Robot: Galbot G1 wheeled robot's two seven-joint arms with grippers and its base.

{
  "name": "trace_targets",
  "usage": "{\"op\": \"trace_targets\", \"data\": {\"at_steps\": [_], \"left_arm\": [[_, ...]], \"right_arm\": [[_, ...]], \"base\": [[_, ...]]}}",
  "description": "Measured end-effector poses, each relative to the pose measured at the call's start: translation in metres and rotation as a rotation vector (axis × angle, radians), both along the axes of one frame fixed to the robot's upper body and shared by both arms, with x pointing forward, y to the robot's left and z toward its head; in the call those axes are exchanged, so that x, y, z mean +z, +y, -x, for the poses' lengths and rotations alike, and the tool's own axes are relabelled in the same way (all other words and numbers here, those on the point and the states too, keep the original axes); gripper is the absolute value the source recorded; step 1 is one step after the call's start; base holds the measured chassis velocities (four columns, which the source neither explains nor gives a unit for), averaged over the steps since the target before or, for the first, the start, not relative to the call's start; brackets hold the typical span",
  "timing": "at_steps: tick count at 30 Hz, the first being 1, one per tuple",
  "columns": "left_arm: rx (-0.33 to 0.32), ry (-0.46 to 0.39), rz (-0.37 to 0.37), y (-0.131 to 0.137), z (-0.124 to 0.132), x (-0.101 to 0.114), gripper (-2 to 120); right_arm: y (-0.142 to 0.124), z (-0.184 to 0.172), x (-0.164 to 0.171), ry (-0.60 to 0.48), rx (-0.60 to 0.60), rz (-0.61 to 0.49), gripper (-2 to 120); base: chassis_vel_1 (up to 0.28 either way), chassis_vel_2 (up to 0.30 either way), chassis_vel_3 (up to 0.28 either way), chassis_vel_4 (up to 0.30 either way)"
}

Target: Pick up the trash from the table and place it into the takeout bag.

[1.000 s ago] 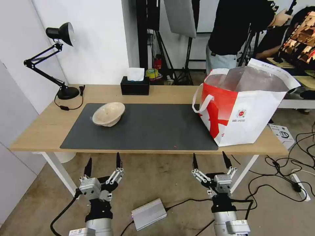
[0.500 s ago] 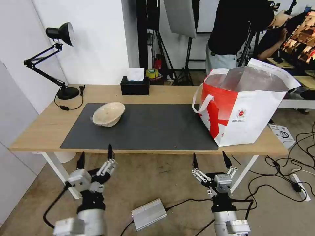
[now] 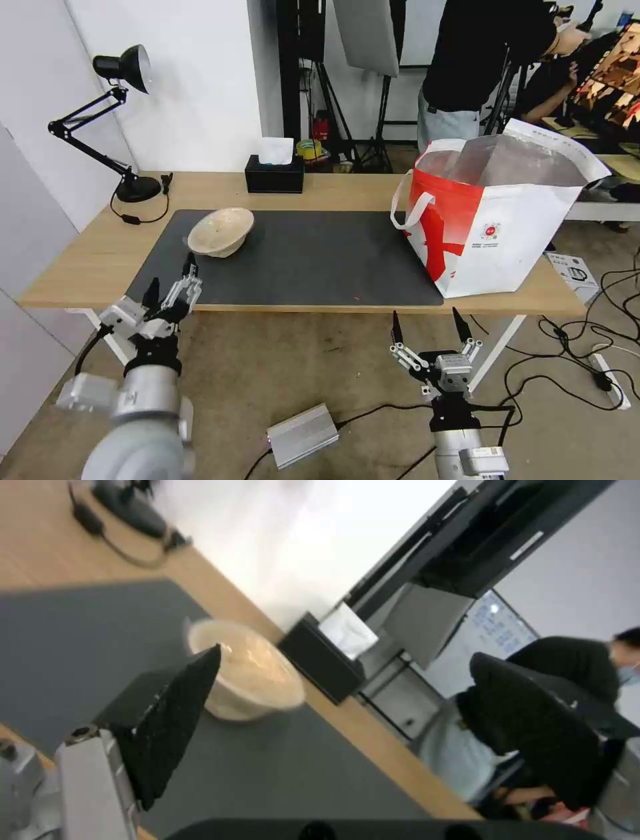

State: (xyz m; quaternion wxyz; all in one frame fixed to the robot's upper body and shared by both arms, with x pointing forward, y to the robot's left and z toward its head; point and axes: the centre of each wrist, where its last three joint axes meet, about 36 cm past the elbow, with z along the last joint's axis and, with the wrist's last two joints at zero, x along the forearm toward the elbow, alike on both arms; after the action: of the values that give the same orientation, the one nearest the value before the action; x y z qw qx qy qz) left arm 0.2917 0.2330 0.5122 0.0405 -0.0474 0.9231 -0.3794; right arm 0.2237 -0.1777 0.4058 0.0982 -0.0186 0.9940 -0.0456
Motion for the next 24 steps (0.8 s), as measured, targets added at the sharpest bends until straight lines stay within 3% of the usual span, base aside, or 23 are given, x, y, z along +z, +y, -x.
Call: {"op": "trace_targets", "data": {"at_steps": [6, 24], "left_arm": [[-0.043, 0.057, 0.143, 0.01, -0.023, 0.019, 100], [-0.046, 0.252, 0.238, 0.037, -0.056, 0.052, 100]], "right_arm": [[0.0, 0.0, 0.0, 0.0, 0.0, 0.0, 100], [0.0, 0.0, 0.0, 0.0, 0.0, -0.001, 100]], "base": [[0.0, 0.0, 0.0, 0.0], [0.0, 0.0, 0.0, 0.0]]}}
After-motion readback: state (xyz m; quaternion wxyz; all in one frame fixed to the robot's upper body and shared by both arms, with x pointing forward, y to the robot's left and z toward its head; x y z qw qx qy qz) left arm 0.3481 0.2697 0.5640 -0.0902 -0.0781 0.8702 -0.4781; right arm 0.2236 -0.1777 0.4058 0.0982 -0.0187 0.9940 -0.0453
